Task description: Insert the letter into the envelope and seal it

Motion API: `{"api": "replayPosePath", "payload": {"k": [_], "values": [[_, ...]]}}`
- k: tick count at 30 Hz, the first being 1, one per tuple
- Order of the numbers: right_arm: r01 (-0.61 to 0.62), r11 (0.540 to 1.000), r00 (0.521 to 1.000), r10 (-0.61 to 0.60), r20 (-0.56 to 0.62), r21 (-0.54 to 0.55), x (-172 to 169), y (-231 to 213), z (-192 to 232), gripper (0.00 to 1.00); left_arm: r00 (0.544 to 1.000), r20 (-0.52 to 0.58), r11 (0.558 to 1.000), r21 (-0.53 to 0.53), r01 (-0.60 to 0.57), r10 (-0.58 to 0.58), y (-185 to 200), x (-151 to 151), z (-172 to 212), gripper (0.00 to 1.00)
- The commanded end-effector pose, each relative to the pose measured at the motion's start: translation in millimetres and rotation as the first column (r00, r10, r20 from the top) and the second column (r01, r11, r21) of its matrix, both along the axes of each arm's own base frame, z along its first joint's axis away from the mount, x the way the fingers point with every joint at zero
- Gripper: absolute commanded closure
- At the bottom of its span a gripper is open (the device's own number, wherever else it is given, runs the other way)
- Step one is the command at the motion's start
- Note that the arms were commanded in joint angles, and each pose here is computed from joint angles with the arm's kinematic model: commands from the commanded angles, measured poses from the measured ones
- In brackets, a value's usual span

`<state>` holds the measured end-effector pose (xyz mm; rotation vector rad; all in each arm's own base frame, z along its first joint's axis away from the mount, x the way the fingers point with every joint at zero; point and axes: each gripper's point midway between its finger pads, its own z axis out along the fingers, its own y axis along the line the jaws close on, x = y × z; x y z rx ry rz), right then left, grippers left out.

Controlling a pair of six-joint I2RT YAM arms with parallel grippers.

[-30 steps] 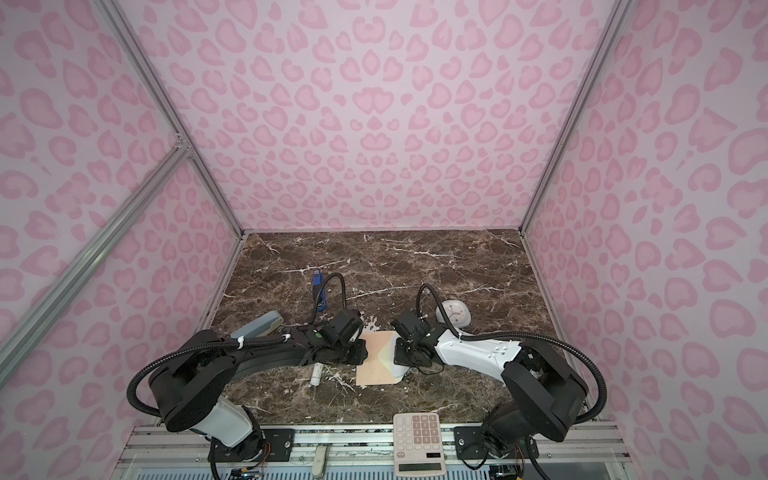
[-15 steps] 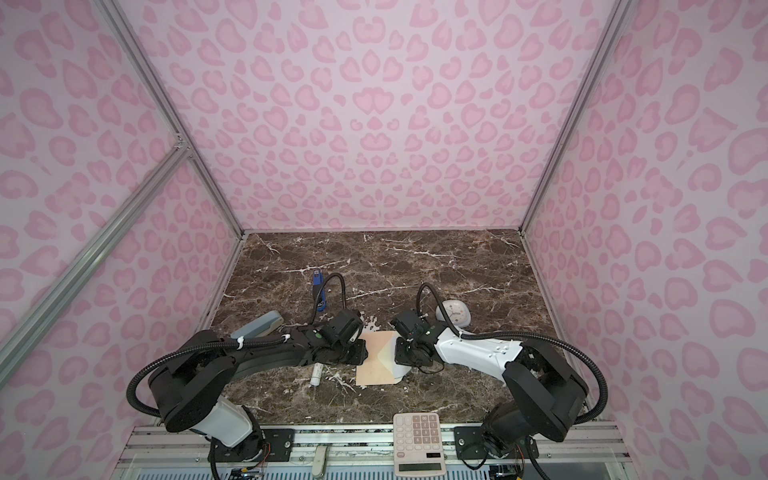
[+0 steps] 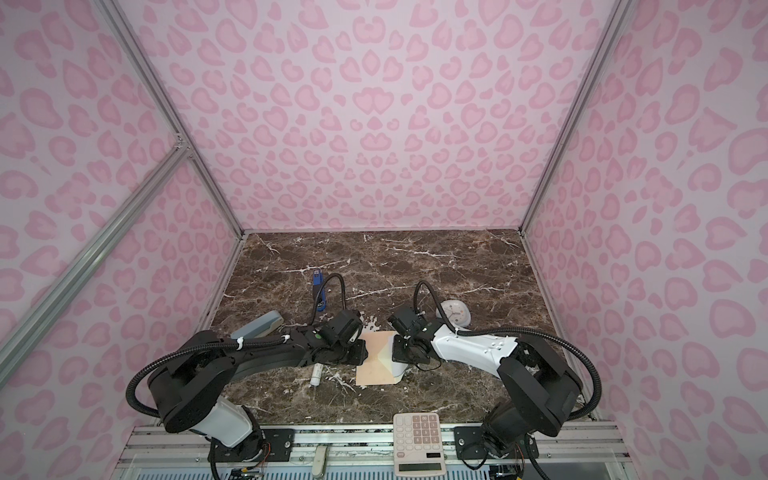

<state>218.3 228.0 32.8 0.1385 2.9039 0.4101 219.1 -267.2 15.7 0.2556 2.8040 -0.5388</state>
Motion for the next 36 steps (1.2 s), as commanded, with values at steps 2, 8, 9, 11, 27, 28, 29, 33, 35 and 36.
{"api": "replayPosePath", "payload": {"k": [2,8,9,11,27,28,29,33,35,36], "values": [[0.050,0.998,0.999,-0.051,-0.011,-0.039,-4,-13,-1,1.00,0.996,-0.085,0.996,0.085,0.003,0.004,19,-20,-18,0.68],[0.109,0.993,0.994,-0.110,-0.024,-0.052,-8,-21,-1,1.00,0.997,-0.083,0.996,0.085,0.006,0.001,16,-18,-19,0.68],[0.111,0.993,0.993,-0.112,-0.026,-0.052,-8,-21,-2,1.00,0.997,-0.081,0.997,0.083,0.008,-0.001,15,-18,-18,0.68],[0.115,0.992,0.993,-0.117,-0.034,-0.054,-8,-20,-3,1.00,0.997,-0.081,0.996,0.083,0.012,-0.006,14,-19,-18,0.68],[0.109,0.993,0.992,-0.112,-0.065,-0.047,-7,-11,-6,1.00,0.997,-0.068,0.997,0.075,0.029,-0.024,10,-20,-17,0.68],[0.110,0.993,0.992,-0.113,-0.064,-0.050,-7,-12,-6,1.00,0.998,-0.066,0.997,0.077,0.029,-0.024,10,-20,-16,0.68],[0.113,0.992,0.991,-0.116,-0.062,-0.056,-7,-13,-5,1.00,0.998,-0.066,0.997,0.079,0.027,-0.021,11,-20,-16,0.68],[0.128,0.989,0.989,-0.133,-0.060,-0.076,-7,-23,-2,1.00,0.999,-0.052,0.996,0.083,0.007,-0.002,13,-18,-14,0.68],[0.136,0.987,0.988,-0.142,-0.067,-0.086,-8,-27,-4,1.00,0.999,-0.049,0.997,0.078,0.000,0.004,13,-17,-12,0.69],[0.138,0.986,0.987,-0.144,-0.070,-0.090,-9,-29,-4,1.00,0.999,-0.048,0.997,0.074,-0.004,0.007,13,-17,-11,0.69]]}}
